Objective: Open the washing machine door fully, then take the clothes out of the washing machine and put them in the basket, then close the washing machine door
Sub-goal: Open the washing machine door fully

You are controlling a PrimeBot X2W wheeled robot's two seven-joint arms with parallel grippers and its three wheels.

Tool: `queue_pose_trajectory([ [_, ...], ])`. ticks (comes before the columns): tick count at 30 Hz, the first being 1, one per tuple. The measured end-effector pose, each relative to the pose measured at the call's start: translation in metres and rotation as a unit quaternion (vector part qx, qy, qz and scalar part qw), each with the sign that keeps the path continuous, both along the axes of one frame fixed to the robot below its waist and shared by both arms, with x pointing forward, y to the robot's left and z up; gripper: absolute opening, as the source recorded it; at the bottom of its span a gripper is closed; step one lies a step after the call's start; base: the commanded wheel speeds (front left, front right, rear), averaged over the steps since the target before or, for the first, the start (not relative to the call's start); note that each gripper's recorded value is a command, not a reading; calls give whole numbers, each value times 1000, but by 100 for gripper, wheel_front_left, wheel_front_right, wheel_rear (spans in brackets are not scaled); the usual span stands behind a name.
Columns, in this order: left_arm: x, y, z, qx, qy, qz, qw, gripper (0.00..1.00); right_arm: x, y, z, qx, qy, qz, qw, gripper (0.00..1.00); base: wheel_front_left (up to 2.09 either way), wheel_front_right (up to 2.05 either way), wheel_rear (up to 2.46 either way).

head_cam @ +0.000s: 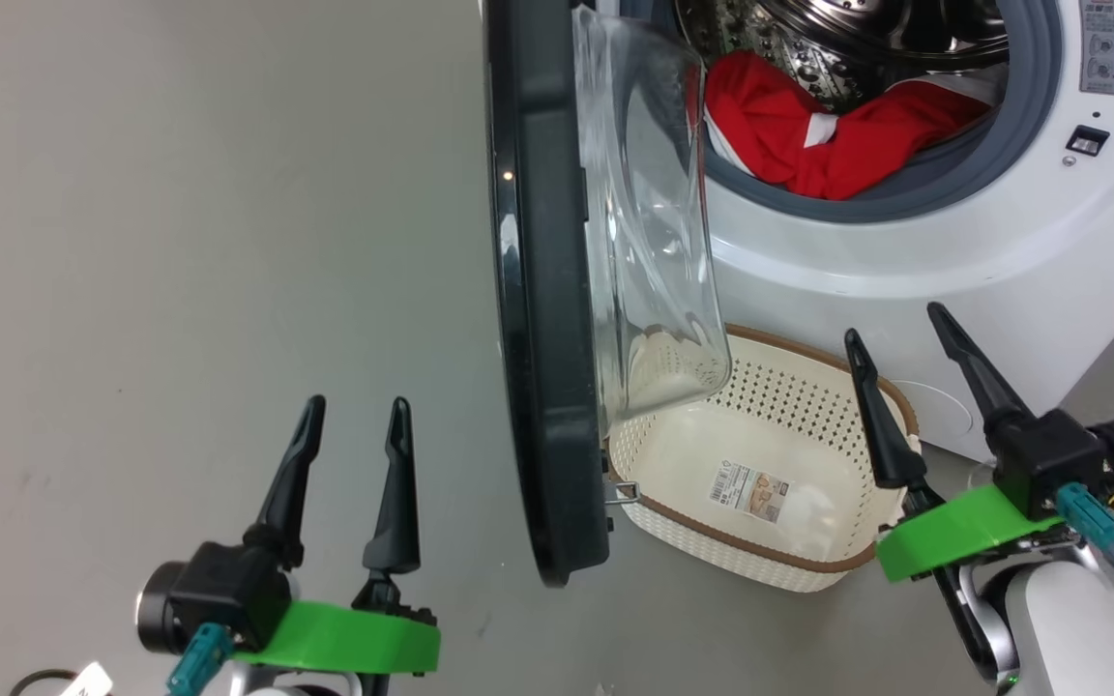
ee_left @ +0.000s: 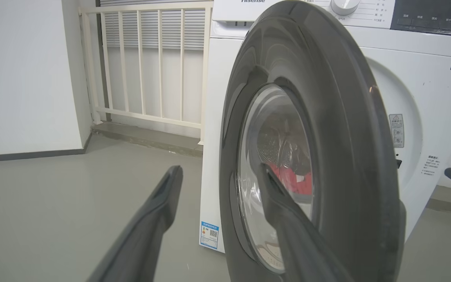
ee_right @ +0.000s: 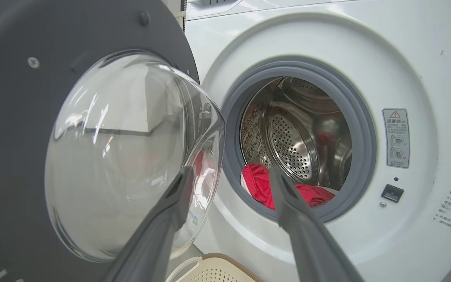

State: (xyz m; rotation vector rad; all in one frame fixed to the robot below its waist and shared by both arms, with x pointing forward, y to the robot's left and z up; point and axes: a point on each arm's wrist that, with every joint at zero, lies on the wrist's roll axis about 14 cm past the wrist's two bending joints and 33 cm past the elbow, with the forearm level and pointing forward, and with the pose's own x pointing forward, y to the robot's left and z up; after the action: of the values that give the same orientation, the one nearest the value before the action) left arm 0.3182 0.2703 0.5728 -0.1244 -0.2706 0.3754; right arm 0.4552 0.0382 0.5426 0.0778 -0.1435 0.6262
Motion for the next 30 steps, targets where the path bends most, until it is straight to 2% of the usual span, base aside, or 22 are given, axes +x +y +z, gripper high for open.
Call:
queue_pose_trajectory([
  [7,4,-1,0,-3,-2,-2,1000,100,-1,-17,-8,27,20,-20,999,100,0,0,0],
  [15,9,-3,-2,-3,2,-7,1000,100,-12,-29,-29,17,41,-28,999,100,0,0,0],
  [28,11,-9,-17,-11,23,-14,1000,100,-18,-27,-37,17,52,-21,998,100,0,0,0],
  [29,11,-9,-18,-11,24,-15,1000,83,-18,-27,-37,18,53,-21,998,100,0,0,0],
  [30,12,-10,-19,-11,25,-15,1000,44,-18,-27,-37,18,54,-21,998,100,0,0,0],
])
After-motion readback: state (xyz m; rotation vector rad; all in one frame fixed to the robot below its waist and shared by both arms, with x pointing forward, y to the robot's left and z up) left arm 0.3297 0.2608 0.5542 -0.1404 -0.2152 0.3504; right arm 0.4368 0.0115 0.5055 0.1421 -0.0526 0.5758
